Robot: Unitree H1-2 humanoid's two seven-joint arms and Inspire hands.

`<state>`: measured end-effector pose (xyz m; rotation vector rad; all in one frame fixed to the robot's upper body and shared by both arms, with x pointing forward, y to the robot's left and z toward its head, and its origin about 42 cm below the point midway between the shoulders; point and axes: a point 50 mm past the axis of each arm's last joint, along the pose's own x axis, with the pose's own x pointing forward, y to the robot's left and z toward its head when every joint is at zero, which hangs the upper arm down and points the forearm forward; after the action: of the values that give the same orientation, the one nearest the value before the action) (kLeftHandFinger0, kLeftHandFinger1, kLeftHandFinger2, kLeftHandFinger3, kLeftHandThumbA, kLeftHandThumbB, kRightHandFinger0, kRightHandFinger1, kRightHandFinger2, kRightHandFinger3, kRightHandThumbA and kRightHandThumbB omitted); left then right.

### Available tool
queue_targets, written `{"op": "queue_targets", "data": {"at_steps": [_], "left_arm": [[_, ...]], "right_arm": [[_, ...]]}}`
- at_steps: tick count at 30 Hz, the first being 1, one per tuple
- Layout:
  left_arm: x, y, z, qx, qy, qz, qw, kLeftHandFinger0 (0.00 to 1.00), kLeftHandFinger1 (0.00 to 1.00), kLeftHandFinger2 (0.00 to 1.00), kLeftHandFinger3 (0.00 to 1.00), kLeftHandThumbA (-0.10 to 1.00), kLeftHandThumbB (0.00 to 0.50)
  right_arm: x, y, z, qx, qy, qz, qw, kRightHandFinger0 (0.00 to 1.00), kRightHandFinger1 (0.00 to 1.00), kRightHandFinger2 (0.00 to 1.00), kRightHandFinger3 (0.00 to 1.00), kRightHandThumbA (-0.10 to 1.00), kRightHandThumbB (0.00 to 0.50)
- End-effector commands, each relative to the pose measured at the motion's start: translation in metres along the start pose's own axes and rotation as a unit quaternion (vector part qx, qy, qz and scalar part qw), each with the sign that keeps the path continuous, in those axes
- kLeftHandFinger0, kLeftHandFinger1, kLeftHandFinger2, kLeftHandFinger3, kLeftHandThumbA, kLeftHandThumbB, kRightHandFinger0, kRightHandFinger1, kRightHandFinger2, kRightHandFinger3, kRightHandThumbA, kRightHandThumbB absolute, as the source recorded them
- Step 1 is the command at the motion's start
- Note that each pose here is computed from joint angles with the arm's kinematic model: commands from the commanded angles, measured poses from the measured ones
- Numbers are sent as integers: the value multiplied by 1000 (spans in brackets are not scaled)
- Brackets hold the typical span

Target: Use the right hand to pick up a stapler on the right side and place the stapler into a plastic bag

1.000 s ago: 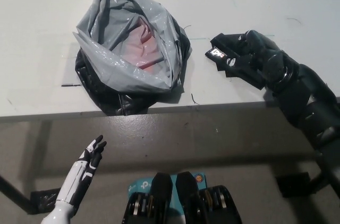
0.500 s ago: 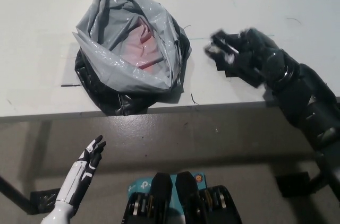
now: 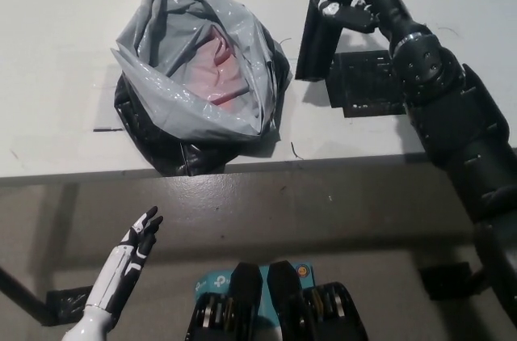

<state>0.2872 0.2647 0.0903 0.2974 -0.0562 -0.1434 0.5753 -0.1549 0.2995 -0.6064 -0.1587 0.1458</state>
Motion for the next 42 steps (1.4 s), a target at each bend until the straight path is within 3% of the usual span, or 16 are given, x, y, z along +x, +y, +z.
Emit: {"op": "queue_targets", "data": {"at_steps": [1, 2, 3, 4, 6, 7, 10, 13, 21, 27, 30, 33, 35, 36, 40, 42], "left_arm": [[2, 7, 12, 1, -28, 1, 1000, 1000, 1000, 1000, 1000, 1000, 322], [2, 7, 12, -1, -28, -1, 1000, 1000, 1000, 1000, 1000, 1000, 321], [1, 7, 12, 0, -29, -1, 1000, 1000, 1000, 1000, 1000, 1000, 321], [1, 6, 12, 1, -30, 0, 1000, 1000, 1000, 1000, 1000, 1000, 322], [2, 6, 12, 2, -31, -1, 1000, 1000, 1000, 1000, 1000, 1000, 331], [2, 6, 12, 3, -30, -1, 1000, 1000, 1000, 1000, 1000, 1000, 339], [3, 6, 11, 1, -30, -1, 1000, 1000, 1000, 1000, 1000, 1000, 342], [1, 6, 11, 0, -28, 1, 1000, 1000, 1000, 1000, 1000, 1000, 350], [0, 6, 11, -1, -33, -3, 999, 1000, 1000, 1000, 1000, 1000, 327], [1, 7, 14, 4, -36, -9, 999, 1000, 1000, 1000, 1000, 1000, 320], [2, 8, 16, 3, -37, -10, 999, 1000, 1000, 1000, 1000, 1000, 322], [2, 8, 16, 4, -37, -11, 999, 1000, 1000, 1000, 1000, 1000, 321], [2, 8, 18, 7, -37, -12, 999, 1000, 1000, 1000, 1000, 1000, 307], [2, 8, 19, 10, -39, -12, 999, 1000, 1000, 1000, 1000, 1000, 302], [4, 8, 21, 7, -39, -11, 999, 1000, 1000, 1000, 1000, 1000, 312], [3, 7, 21, 6, -40, -9, 999, 1000, 1000, 1000, 1000, 1000, 321]], "right_arm": [[16, -25, 74, 28, -96, -43, 994, 0, 120, 369, 990, 306, 357], [17, -25, 78, 29, -100, -42, 994, 0, 140, 396, 988, 302, 356], [18, -24, 83, 28, -101, -43, 994, 86, 282, 542, 984, 304, 365], [19, -23, 90, 26, -102, -43, 994, 148, 310, 524, 979, 304, 367], [21, -20, 104, 23, -110, -40, 993, 44, 189, 426, 977, 298, 367], [23, -18, 115, 23, -118, -37, 992, 2, 120, 375, 959, 344, 400], [25, -13, 132, 21, -137, -35, 990, 0, 100, 362, 913, 325, 395], [28, 0, 161, 12, -160, -25, 987, 0, 2, 262, 872, 377, 423], [29, 22, 214, -12, -189, -15, 982, 0, 0, 241, 770, 393, 394], [25, 42, 251, 1, -215, -1, 977, 0, 0, 174, 640, 324, 387], [23, 52, 255, -6, -223, 9, 975, 0, 0, 48, 647, 333, 376], [23, 62, 250, -13, -221, 15, 975, 0, 0, 0, 665, 344, 370], [22, 72, 240, -14, -216, 22, 976, 0, 0, 0, 652, 326, 372], [22, 79, 233, -18, -208, 30, 978, 0, 0, 61, 679, 327, 362], [22, 90, 219, -42, -197, 38, 979, 6, 26, 117, 693, 336, 352], [21, 99, 206, -65, -186, 46, 979, 0, 24, 133, 652, 298, 345]]}}
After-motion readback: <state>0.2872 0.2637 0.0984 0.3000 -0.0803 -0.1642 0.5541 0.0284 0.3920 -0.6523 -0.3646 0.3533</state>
